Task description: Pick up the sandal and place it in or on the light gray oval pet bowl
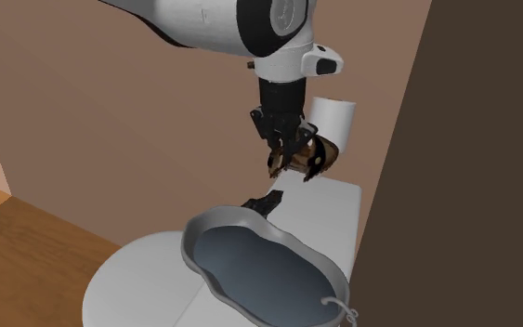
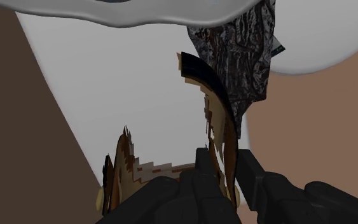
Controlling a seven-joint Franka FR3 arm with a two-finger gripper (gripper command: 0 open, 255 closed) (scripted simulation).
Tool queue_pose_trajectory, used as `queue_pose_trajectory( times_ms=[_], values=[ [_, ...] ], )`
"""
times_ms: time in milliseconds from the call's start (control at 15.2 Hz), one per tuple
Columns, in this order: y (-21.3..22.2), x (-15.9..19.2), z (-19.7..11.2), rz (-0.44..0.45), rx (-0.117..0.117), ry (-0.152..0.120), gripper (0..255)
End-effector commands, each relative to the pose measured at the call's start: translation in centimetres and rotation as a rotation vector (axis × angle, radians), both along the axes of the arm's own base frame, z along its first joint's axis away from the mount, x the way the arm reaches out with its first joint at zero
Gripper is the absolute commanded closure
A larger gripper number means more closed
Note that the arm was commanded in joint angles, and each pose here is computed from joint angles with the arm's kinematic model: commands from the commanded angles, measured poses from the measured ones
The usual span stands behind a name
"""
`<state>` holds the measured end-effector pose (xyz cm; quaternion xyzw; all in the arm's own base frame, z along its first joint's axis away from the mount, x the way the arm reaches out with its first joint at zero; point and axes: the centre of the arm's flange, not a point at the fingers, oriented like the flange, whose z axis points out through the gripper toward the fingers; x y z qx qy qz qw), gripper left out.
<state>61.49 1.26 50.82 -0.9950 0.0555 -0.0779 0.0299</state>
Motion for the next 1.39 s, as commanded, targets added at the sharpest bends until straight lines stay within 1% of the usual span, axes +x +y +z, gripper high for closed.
queue_pose_trajectory(
  times_ms=[0,528,1320],
  values=[
    [0.0,0.0,0.9,0.000,0.000,-0.001,255],
    [0.0,0.0,4.9,0.000,0.000,-0.001,255],
    [-2.8,-15.6,4.5,0.000,0.000,-0.001,255]
  ],
)
